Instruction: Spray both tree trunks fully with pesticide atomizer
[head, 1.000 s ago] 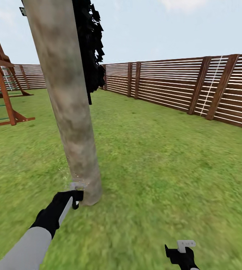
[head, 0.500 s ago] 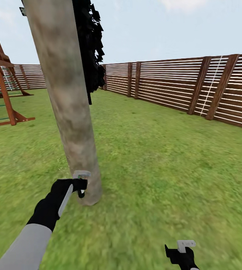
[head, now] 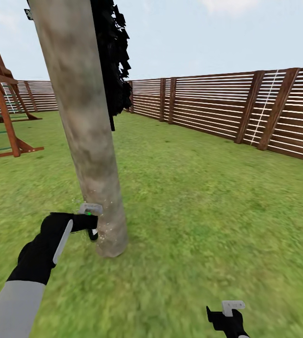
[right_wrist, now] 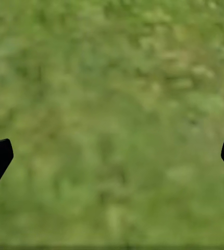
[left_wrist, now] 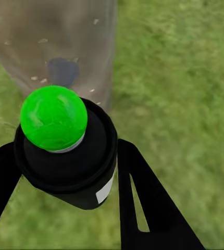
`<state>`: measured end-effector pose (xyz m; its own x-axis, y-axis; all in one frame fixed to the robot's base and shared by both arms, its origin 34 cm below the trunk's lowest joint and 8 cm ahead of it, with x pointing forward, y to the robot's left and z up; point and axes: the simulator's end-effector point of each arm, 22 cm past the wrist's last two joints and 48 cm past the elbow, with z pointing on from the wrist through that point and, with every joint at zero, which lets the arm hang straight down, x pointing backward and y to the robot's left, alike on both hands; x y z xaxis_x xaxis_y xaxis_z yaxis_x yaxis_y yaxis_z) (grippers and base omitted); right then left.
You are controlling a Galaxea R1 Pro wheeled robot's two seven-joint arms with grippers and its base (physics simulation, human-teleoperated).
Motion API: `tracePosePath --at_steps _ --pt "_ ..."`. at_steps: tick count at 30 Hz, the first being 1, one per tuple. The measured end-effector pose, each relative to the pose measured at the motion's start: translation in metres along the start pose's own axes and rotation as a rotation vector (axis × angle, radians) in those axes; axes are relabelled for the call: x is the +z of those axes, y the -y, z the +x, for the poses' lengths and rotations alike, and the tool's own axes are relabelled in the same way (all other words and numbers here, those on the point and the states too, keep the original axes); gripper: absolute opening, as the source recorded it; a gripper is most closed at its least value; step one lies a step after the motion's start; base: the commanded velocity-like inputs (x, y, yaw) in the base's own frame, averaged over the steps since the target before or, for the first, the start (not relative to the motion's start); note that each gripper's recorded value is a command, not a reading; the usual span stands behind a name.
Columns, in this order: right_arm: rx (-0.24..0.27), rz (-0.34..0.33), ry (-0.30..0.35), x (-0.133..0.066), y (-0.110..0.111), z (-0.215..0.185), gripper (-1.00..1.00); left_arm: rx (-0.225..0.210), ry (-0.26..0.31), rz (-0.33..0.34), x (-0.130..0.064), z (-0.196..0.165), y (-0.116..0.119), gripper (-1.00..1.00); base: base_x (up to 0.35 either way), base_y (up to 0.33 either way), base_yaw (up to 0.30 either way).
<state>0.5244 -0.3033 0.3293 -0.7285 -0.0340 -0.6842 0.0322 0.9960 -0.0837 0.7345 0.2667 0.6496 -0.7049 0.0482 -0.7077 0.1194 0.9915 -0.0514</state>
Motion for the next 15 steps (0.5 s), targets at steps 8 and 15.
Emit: tracePosePath --at_steps 8,15 --pt "0.000 0.000 0.000 0.000 0.000 0.000 1.00 -0.104 0.063 -0.121 -0.033 -0.018 -0.088 -1.00 0.000 0.000 0.000" --pt "0.000 0.000 0.000 0.000 0.000 0.000 1.00 -0.112 -0.043 -0.114 0.007 0.033 -0.088 -1.00 0.000 0.000 0.000"
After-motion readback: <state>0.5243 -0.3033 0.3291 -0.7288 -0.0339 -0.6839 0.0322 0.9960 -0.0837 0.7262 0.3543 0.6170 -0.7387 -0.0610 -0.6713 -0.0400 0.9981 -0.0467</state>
